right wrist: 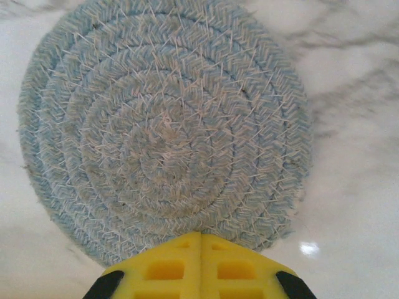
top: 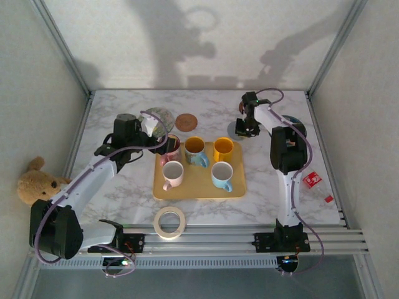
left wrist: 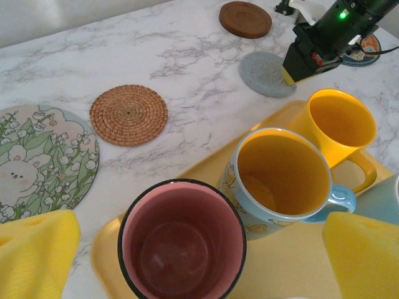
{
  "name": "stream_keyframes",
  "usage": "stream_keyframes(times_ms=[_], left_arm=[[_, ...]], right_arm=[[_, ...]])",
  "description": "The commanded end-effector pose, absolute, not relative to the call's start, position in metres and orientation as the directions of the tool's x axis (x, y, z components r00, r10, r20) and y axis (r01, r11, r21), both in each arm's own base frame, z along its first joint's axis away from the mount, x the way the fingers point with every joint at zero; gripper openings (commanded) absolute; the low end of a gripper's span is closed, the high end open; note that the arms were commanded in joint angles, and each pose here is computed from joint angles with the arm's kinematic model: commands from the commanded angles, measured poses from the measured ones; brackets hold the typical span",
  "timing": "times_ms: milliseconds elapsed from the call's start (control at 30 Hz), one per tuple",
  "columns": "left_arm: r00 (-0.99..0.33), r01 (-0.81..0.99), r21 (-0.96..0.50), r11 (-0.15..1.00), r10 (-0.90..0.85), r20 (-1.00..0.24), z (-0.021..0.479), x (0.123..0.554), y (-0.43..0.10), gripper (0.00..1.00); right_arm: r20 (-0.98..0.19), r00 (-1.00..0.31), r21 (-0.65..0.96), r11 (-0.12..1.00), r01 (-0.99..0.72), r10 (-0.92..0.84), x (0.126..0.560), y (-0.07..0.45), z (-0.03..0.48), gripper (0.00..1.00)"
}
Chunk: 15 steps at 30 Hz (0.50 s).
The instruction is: Place the cup by the coaster
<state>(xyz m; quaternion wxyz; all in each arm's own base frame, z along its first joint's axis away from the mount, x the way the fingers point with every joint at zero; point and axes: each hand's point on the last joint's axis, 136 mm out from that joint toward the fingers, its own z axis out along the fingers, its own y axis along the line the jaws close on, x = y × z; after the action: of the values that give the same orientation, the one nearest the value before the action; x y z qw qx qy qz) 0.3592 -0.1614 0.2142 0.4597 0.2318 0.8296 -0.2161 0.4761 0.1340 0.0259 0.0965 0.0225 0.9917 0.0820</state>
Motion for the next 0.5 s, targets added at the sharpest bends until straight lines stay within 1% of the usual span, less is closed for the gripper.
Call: stream_keyframes(times_ms=[0,233,467], left_arm=[[-0.465,0.598,-0.147,0.788,0.191,-0.865,0.223,0.364,-0.168,1.00],[-0.452,0.574,-0.159,0.804,0.149,-0.880,0.232,0.370,-0.167,1.00],[-0.454,0.569,-0.156,0.807,0.149,-0.879,0.233,0.373,-0.167,1.00]], right_arm=[[-0.149,-0.989,0.269,0.963,-0.019,0.022,0.476,0.163,0.012,0.00],[-0.133,-0.991,0.350,0.934,-0.065,-0.019,0.485,0.207,0.005,0.00],[-0.125,-0.992,0.368,0.927,-0.073,-0.029,0.484,0.234,-0.002,0.00]])
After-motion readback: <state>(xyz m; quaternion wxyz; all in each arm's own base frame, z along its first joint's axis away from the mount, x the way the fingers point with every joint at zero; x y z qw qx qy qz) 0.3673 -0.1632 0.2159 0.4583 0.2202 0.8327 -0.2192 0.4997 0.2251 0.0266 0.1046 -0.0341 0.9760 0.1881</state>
